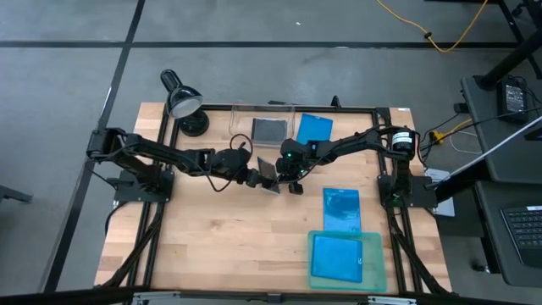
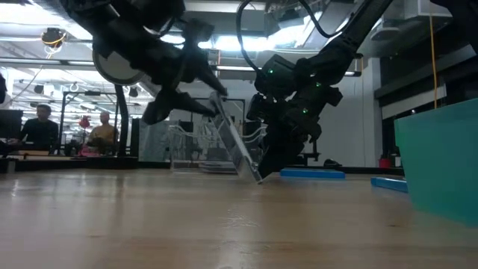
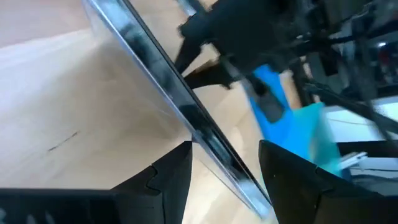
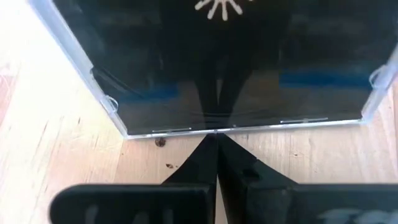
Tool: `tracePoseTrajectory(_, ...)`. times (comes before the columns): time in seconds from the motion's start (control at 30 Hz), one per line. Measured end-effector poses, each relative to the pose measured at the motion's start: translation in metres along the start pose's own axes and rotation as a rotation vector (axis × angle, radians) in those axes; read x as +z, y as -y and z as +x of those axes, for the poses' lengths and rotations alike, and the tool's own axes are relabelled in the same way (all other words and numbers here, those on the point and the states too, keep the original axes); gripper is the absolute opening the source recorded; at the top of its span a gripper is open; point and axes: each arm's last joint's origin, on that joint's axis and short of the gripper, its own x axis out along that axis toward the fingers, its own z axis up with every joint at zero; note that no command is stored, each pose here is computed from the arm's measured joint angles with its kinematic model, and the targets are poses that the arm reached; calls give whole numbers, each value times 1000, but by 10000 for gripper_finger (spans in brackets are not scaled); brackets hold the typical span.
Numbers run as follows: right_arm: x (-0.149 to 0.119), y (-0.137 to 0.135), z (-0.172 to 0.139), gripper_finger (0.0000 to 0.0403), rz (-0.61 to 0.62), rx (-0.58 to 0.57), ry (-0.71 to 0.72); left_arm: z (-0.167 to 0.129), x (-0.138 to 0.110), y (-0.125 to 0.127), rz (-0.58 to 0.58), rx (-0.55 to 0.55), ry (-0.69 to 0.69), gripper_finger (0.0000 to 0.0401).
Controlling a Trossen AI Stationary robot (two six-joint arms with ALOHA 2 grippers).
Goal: Pick & place jewel cases by type
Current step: Put the black cd case into the transparent bin
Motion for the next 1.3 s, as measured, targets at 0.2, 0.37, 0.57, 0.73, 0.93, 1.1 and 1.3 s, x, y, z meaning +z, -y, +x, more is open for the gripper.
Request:
tracePoseTrajectory(0.2,0,0,0,12,3,7,0,3,10,1,-3,3,31,177)
tracePoseTrajectory(0.37,0,0,0,12,4,9,-2,3,17,-3,-32,17,34,177)
tracePoseTrajectory(0.57,0,0,0,12,4,10,-2,2,17,-14,-63,105,-36,173)
tracePoseTrajectory(0.73,0,0,0,12,5,12,-3,2,16,-16,-60,125,-50,156)
tracePoseTrajectory(0.93,-1,0,0,12,5,12,-3,1,13,-21,-62,177,-67,119)
tracePoseTrajectory(1.1,-1,0,0,12,7,13,-7,0,12,-24,-61,213,-78,79)
tracePoseTrajectory(1.3,-2,-2,-6,12,18,18,-35,-3,13,-21,-39,195,-74,37)
